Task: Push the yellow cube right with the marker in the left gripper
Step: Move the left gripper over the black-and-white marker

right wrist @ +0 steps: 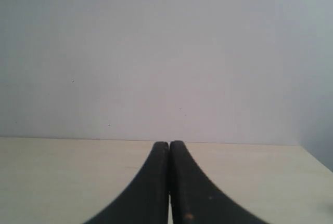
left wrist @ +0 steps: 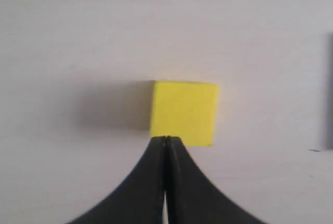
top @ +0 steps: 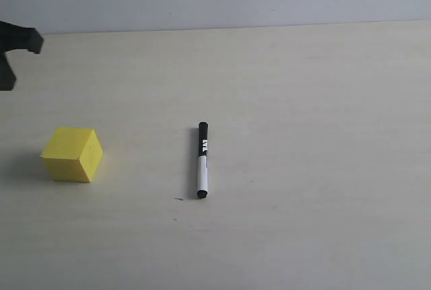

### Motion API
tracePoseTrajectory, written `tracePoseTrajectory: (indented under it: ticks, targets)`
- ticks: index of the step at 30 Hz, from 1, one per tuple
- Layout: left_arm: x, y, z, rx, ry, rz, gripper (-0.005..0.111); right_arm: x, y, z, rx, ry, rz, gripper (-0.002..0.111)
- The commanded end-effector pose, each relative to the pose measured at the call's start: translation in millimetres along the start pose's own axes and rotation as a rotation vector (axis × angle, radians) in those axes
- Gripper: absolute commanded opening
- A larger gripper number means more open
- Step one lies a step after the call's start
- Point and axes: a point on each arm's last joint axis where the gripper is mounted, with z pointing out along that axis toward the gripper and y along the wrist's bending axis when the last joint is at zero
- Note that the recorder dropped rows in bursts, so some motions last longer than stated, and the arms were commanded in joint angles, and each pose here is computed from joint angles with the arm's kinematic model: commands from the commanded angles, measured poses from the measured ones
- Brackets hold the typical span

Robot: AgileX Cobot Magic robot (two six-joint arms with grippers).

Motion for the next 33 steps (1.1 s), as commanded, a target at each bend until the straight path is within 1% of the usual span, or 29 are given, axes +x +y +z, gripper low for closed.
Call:
tracePoseTrajectory:
  ticks: [1,4,6,7,10,11,13,15,16,17,18,19,20,21,22,23,24,25,26,27,29,30,31,32,33]
  targets:
    - [-1,-46.9,-3,0.144,-0.069,0.079,0.0,1,0,0,0.007,0.0,-0.001,0.0]
    - [0,-78.5,-6,0.223,-0.157,0.185,0.0,1,0,0,0.007,0.0,-0.001,0.0]
    - [3,-101.1,-8,0.282,-0.21,0.301,0.0,1,0,0,0.007,0.0,-0.001,0.0]
    - [5,-109.5,-9,0.304,-0.227,0.349,0.0,1,0,0,0.007,0.0,-0.001,0.0]
    - [16,-137.3,-7,0.387,-0.227,0.485,0.0,1,0,0,0.007,0.0,-0.001,0.0]
    - [19,-144.8,-5,0.41,-0.219,0.506,0.0,1,0,0,0.007,0.0,-0.001,0.0]
    - [23,-155.1,2,0.448,-0.186,0.495,0.0,1,0,0,0.007,0.0,-0.001,0.0]
    - [23,-159.3,11,0.463,-0.145,0.418,0.0,1,0,0,0.007,0.0,-0.001,0.0]
    - [21,-160.1,16,0.46,-0.137,0.36,0.0,1,0,0,0.007,0.0,-0.001,0.0]
    - [18,-160.5,27,0.439,-0.106,0.235,0.002,1,0,0,0.007,0.0,-0.001,0.0]
    - [18,-160.6,32,0.428,-0.096,0.218,0.004,1,0,0,0.007,0.0,-0.001,0.0]
    - [18,-164.7,41,0.428,-0.075,0.229,0.015,1,0,0,0.007,0.0,-0.001,0.0]
    - [19,-168.1,42,0.432,-0.074,0.256,0.02,1,0,0,0.007,0.0,-0.001,0.0]
    - [20,-176.5,43,0.437,-0.112,0.405,0.037,1,0,0,0.007,0.0,-0.001,0.0]
    - [20,-180.9,42,0.438,-0.149,0.505,0.044,1,0,0,0.007,0.0,-0.001,0.0]
    - [22,-191.0,38,0.449,-0.236,0.682,0.053,1,0,0,0.007,0.0,-0.001,0.0]
    - [23,-196.0,36,0.451,-0.286,0.777,0.055,1,0,0,0.007,0.0,-0.001,0.0]
    - [25,-204.7,33,0.447,-0.369,0.917,0.054,1,0,0,0.007,0.0,-0.001,0.0]
    - [26,-211.7,30,0.443,-0.42,0.945,0.051,1,0,0,0.007,0.0,-0.001,0.0]
    - [25,-215.6,29,0.44,-0.46,0.94,0.047,1,0,0,0.007,0.0,-0.001,0.0]
    - [21,-221.3,25,0.434,-0.546,0.914,0.034,1,0,0,0.007,0.0,-0.001,0.0]
    - [17,-221.9,23,0.43,-0.593,0.867,0.024,1,0,0,0.007,0.0,-0.001,0.0]
    - [13,-222.2,21,0.43,-0.624,0.822,0.015,1,0,0,0.007,0.0,-0.001,0.0]
    - [11,-222.4,19,0.439,-0.641,0.763,0.004,1,0,0,0.006,-0.007,-0.001,0.0]
    - [8,-222.8,17,0.438,-0.665,0.75,0.0,1,0,0,0.006,-0.007,-0.001,0.0]
